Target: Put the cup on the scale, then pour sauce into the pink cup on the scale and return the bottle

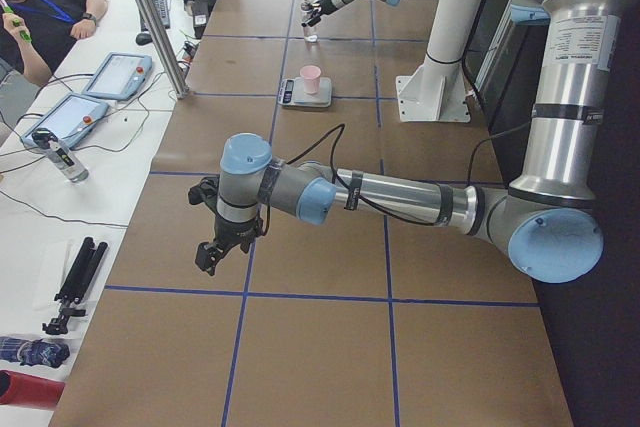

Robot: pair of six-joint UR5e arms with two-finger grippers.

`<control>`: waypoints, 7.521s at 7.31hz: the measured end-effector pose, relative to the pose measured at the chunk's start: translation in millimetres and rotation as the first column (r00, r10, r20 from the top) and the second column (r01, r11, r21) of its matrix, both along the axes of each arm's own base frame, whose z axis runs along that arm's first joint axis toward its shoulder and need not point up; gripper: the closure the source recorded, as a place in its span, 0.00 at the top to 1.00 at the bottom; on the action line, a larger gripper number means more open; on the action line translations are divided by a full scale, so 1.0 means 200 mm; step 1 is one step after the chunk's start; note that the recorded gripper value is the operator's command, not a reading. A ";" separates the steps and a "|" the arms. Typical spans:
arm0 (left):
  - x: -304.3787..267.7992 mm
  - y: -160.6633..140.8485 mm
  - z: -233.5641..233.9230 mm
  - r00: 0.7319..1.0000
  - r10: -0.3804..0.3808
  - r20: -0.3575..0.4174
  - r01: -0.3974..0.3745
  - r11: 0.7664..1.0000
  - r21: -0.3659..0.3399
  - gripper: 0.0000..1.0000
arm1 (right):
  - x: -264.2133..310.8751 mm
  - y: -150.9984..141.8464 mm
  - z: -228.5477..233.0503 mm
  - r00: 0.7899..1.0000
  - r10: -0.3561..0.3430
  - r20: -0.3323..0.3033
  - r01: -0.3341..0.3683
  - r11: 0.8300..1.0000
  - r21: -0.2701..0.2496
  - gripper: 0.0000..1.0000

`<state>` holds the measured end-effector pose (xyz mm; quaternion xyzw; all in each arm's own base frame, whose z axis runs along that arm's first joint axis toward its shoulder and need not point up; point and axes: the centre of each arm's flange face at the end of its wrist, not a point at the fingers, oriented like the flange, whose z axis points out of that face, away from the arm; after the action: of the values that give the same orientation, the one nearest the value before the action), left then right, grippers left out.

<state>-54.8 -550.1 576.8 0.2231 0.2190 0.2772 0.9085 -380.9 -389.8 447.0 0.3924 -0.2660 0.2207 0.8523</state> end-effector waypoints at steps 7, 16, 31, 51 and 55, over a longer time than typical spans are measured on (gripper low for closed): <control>-0.01 0.00 -0.01 1.000 -0.003 -0.001 0.003 1.000 0.002 1.00 | 0.00 0.10 0.07 1.000 -0.026 -0.017 0.026 0.999 -0.024 1.00; -0.03 0.00 -0.01 1.000 -0.010 0.000 0.010 1.000 0.003 1.00 | 0.33 0.60 -0.78 0.959 -0.271 -0.082 0.233 0.919 -0.317 1.00; 0.02 0.09 0.35 0.992 0.027 -0.125 -0.046 0.988 -0.145 1.00 | 2.00 -0.61 0.25 0.615 -0.778 0.129 0.746 0.521 -0.416 1.00; 0.05 0.20 0.49 0.940 -0.269 -0.210 0.116 0.831 -0.544 1.00 | 2.07 -0.57 0.86 0.696 -0.672 0.252 0.701 0.560 -0.441 1.00; 0.01 0.20 0.38 0.934 -0.280 -0.222 0.134 0.851 -0.509 1.00 | 2.07 -0.57 0.86 0.697 -0.672 0.251 0.700 0.562 -0.440 1.00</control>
<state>-52.6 -510.2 652.3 0.0485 0.3858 0.0773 0.9180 33.5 -503.1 618.4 0.0146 -0.3528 -0.0561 0.9339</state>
